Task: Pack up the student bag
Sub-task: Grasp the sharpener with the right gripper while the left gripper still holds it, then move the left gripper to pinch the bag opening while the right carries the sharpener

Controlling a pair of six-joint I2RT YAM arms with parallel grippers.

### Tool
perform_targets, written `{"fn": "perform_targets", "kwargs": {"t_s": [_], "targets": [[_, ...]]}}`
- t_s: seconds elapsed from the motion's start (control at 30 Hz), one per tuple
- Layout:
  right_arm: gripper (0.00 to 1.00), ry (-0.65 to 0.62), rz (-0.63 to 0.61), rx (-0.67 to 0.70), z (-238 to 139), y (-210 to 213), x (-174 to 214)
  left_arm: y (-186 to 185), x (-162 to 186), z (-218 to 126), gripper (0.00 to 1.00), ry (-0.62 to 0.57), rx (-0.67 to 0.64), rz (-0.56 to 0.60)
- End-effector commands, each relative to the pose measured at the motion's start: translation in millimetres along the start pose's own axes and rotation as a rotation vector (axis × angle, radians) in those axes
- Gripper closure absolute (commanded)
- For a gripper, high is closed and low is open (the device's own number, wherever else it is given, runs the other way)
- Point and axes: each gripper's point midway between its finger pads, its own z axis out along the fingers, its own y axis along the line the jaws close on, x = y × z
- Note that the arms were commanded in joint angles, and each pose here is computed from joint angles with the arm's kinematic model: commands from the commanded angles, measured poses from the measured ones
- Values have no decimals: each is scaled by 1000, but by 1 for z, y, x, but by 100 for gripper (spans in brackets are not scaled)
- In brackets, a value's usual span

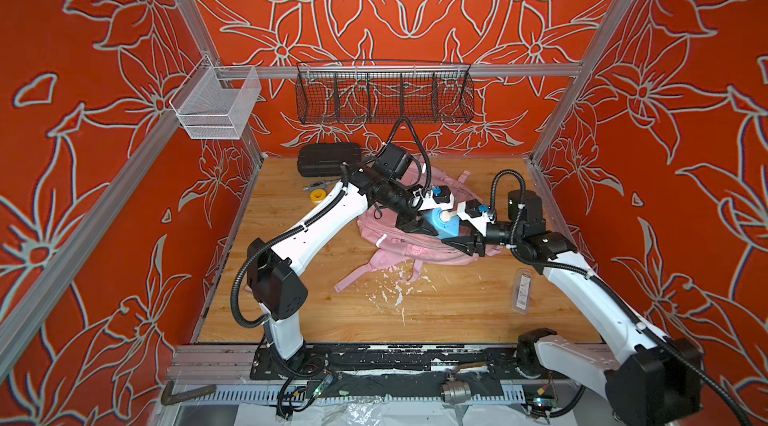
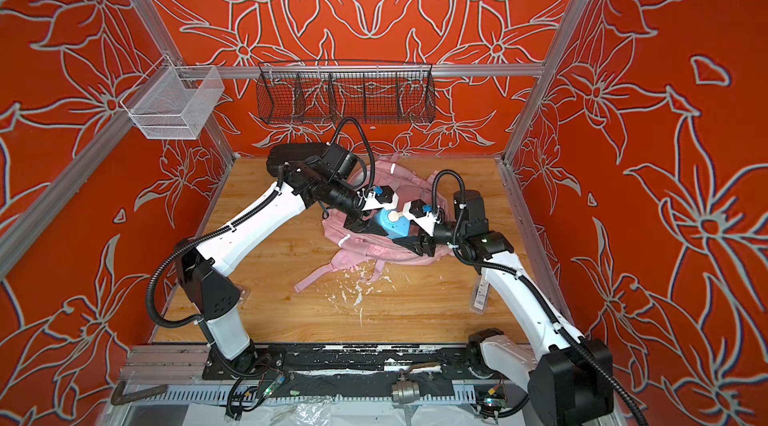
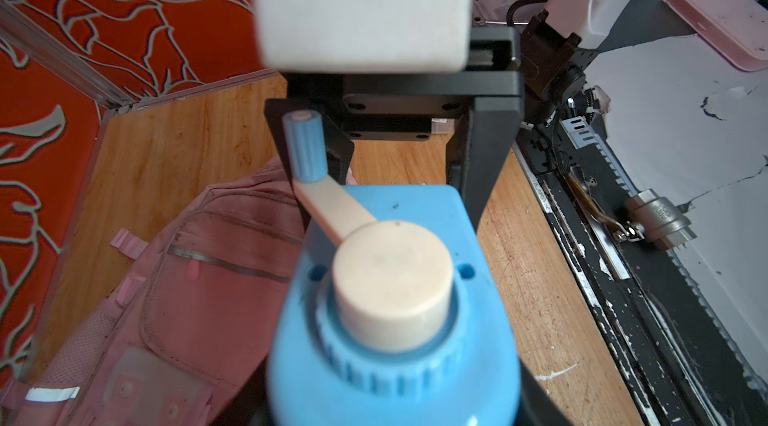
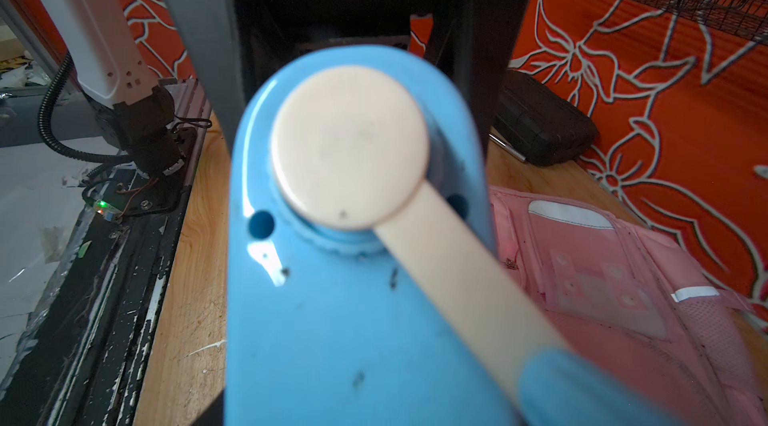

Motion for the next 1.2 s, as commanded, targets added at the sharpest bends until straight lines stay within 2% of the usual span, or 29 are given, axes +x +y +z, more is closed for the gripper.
{"fn": "perform_targets", "kwargs": {"t_s": [0.0,0.23,0.37,0.63,0.83,0.87,0.97,1.03,1.1,1.13,1.17], "targets": [[35,-81,-67,-35,-5,12,-22,-6,-6,1,100,-25,41,6],[25,-111,-73,7,-13,11,-28,-8,-7,0,100,-27,44,4],[26,-89,-46,-31,-11,14,-21,-7,-12,-3,100,-45,34,21],[36,-83,-29,-77,-8,16,-23,-12,-15,-3,100,-64,61,25],[54,-100,-27,-81,-8,14,-28,-12,-11,-2,100,-49,62,15],[56,-98,-23,-78,-8,13,-27,-11,-11,-2,94,-46,57,10],[59,-84,-10,-63,-8,11,-25,2,-13,-4,57,-43,-23,-36],[61,-70,5,-39,-9,8,-21,18,-15,-12,26,-48,-112,-75],[65,-53,28,7,-12,1,-16,39,-18,-30,12,-88,-215,-167],[66,-49,37,27,-14,-2,-13,48,-21,-41,1,-116,-253,-202],[66,-43,47,59,-17,-6,-11,59,-22,-52,2,-149,-306,-256]]}}
